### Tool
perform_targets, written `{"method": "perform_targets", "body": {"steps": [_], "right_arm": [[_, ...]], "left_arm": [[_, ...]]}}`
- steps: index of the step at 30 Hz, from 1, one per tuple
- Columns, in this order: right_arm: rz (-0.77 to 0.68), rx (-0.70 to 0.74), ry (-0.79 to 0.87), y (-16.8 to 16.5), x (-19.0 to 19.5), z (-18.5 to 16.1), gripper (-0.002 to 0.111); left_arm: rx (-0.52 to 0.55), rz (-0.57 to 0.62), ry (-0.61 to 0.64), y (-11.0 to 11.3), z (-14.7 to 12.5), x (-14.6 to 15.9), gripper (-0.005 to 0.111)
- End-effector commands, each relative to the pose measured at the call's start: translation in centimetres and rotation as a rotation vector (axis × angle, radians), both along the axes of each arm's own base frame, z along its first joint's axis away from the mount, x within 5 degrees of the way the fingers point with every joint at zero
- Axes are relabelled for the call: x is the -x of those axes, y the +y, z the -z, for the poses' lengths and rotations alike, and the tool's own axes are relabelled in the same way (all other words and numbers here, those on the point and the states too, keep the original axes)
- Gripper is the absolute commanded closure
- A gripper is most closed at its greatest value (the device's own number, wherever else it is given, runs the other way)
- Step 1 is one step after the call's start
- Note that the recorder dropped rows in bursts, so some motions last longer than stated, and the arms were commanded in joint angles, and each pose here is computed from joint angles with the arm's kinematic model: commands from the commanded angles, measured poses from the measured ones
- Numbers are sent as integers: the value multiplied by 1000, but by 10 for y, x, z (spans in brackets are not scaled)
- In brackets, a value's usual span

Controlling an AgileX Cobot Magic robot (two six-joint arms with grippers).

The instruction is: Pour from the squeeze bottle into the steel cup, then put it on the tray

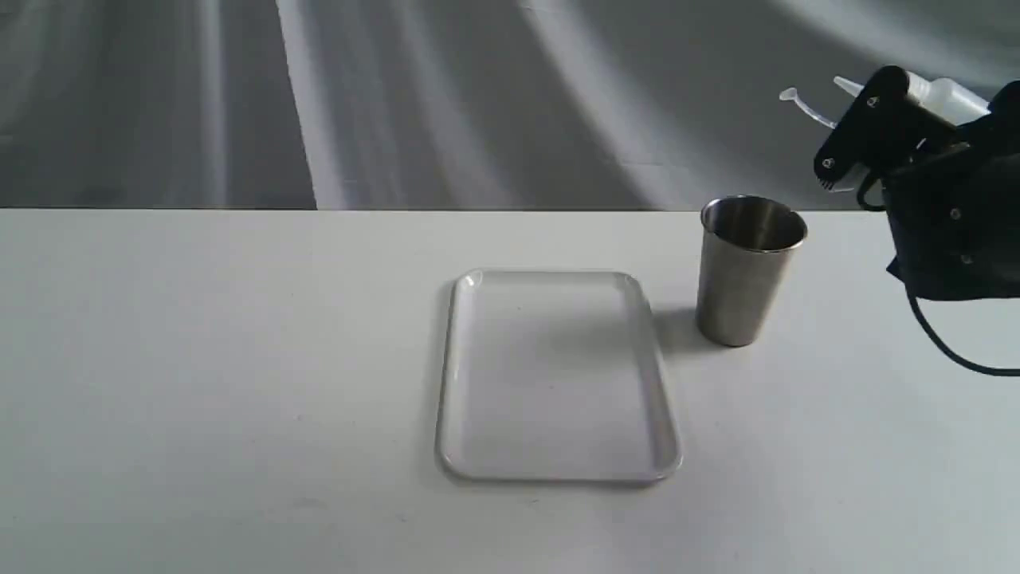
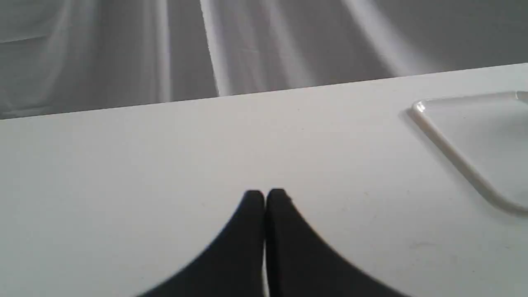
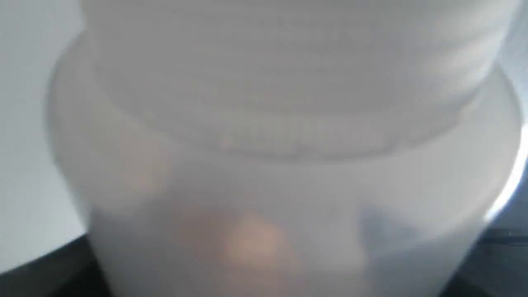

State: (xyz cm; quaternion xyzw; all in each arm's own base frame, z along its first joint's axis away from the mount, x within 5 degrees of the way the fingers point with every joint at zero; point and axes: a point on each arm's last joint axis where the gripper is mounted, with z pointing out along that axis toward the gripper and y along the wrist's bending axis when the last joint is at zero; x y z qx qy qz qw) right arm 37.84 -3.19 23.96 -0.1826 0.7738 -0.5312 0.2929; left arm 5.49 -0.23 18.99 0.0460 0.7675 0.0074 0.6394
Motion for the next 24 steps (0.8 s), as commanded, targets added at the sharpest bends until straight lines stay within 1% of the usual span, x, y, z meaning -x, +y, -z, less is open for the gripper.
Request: {"method": "perform_targets", "body": {"steps": [1, 9, 15, 20, 24], "right_arm": [[8, 40, -24, 0, -1, -5, 108], [16, 50, -28, -1, -2, -7, 108], [12, 74, -51, 1, -18, -18, 108], [-24, 171, 62, 2, -27, -13, 108], [-28, 194, 98, 2, -28, -8, 108]], "left_arm": [[4, 5, -5, 0, 1, 0, 107], [4, 6, -5, 0, 1, 0, 107], [4, 6, -5, 0, 1, 0, 107], [4, 6, -5, 0, 1, 0, 107], [4, 6, -5, 0, 1, 0, 107]]}}
